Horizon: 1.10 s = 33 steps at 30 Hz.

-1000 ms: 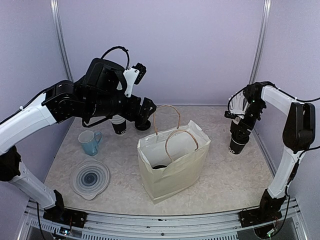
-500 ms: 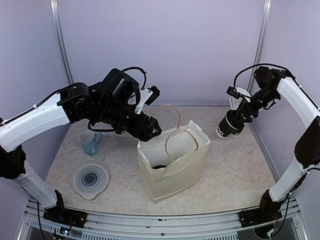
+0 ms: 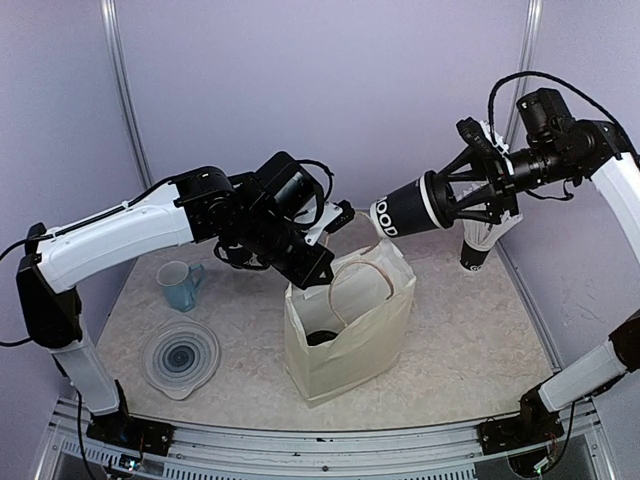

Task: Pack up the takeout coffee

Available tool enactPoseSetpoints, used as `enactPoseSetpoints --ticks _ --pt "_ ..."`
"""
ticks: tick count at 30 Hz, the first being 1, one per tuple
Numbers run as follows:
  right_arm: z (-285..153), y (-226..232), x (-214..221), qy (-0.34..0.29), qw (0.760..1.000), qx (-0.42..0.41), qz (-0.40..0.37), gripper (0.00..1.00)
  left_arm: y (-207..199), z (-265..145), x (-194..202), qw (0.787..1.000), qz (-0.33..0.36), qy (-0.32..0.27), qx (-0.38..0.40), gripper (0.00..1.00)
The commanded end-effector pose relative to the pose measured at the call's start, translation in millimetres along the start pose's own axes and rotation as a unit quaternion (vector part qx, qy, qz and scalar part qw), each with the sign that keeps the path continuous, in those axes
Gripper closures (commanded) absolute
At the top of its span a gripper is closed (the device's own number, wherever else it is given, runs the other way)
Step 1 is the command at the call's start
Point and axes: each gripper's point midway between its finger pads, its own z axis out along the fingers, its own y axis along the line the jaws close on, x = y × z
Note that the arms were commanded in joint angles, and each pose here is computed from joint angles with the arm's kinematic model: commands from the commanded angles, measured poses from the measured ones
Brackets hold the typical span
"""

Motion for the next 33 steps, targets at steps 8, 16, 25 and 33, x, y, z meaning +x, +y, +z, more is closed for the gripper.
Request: enactPoseSetpoints --ticks 8,16,25,33 --pt "22 61 -1 0.023 0.996 -0.055 -0.069 0.43 -5 -6 -33 1.0 0.024 -0.011 0.002 1.0" --pt "38 74 30 0.095 0.99 -0.06 -0.087 0.44 -3 4 -35 1.0 0.03 -0.001 -0.006 1.0" --pt "20 92 17 0.075 0.99 -0.062 -0.099 0.43 11 2 -44 0.999 0.015 -0.015 -0.042 1.0" --pt "14 99 11 0.058 0.991 -0.069 -0.099 0.43 25 -4 -49 0.998 -0.017 -0.026 -0.053 0.96"
